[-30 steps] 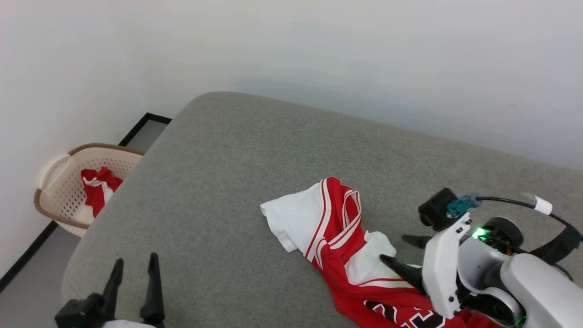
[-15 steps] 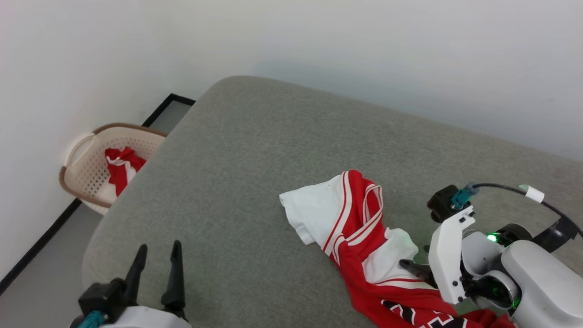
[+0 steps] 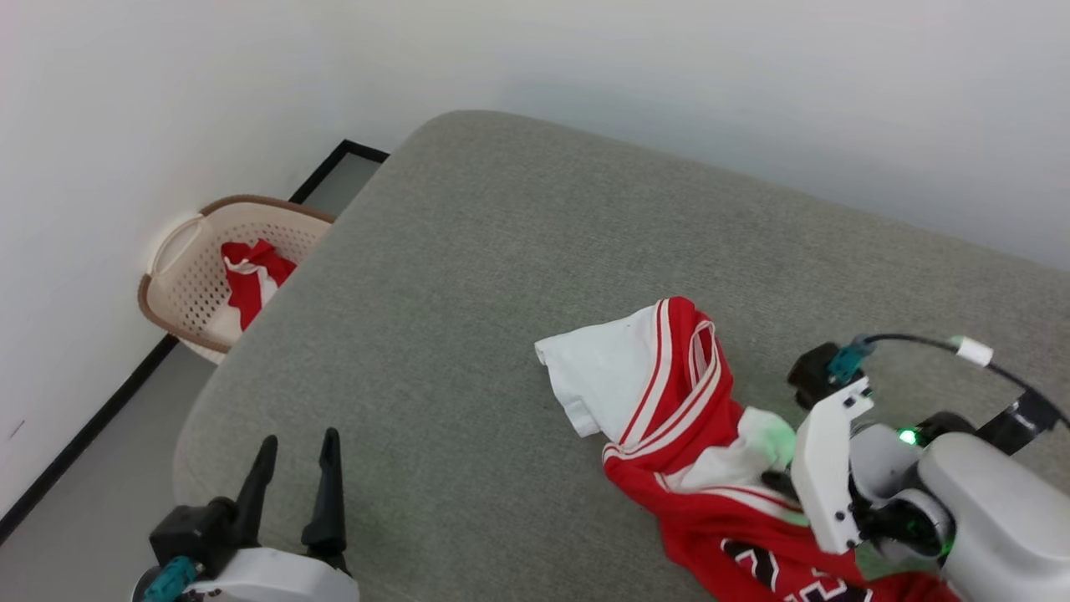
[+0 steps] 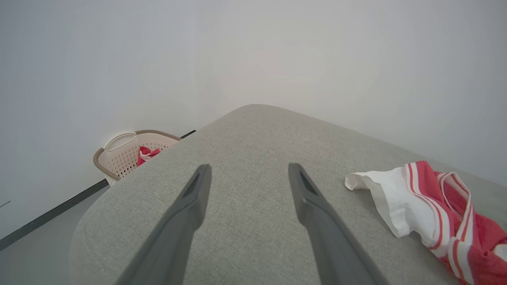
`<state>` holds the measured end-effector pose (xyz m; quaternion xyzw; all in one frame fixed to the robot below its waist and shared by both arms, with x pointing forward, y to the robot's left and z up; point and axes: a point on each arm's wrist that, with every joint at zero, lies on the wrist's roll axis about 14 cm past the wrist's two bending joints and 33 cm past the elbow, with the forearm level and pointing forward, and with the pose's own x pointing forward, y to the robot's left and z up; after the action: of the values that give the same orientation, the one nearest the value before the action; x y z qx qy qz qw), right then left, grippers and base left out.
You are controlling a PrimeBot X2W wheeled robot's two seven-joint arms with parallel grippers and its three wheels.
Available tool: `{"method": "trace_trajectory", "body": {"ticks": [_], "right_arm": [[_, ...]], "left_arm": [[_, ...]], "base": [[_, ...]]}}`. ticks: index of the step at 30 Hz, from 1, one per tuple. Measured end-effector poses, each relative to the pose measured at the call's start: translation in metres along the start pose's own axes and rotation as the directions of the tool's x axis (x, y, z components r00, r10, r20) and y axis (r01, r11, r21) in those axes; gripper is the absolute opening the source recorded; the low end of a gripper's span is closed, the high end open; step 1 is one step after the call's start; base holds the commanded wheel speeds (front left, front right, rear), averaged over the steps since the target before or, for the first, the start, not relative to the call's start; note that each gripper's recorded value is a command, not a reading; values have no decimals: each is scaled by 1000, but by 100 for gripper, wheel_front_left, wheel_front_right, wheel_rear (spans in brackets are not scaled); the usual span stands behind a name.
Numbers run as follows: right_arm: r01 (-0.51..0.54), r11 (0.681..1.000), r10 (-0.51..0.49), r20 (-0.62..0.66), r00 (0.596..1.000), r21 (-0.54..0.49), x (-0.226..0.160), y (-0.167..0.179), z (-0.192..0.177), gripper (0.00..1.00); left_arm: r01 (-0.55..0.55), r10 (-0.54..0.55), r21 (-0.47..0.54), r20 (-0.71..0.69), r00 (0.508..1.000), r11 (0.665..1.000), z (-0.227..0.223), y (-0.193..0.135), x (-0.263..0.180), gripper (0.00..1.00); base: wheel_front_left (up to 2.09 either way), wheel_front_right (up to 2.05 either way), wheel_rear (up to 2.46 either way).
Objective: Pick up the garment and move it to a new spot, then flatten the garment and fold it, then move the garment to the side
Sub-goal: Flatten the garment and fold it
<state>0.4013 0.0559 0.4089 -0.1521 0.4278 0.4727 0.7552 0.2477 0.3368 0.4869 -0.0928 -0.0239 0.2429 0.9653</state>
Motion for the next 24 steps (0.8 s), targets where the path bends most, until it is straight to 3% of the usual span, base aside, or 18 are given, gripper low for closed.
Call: {"method": "trace_trajectory", "body": {"ticks": [13,19,24], "right_arm": [[131,991,-129,170,977,3,-51,-48,35,0],[242,965,-259,234,937,98,-88,-92,31,0],[320,926,-360,214,908,200,-110,-125,3,0]], "left_arm": [[36,-36,0,14,999,999,3,-10,10,100],[69,-69,1,15,997,998,2,-19,13,100],[100,-100,2,16,995,995,2,-28,17,100]], "base": [[0,0,0],[0,0,0],[0,0,0]]}}
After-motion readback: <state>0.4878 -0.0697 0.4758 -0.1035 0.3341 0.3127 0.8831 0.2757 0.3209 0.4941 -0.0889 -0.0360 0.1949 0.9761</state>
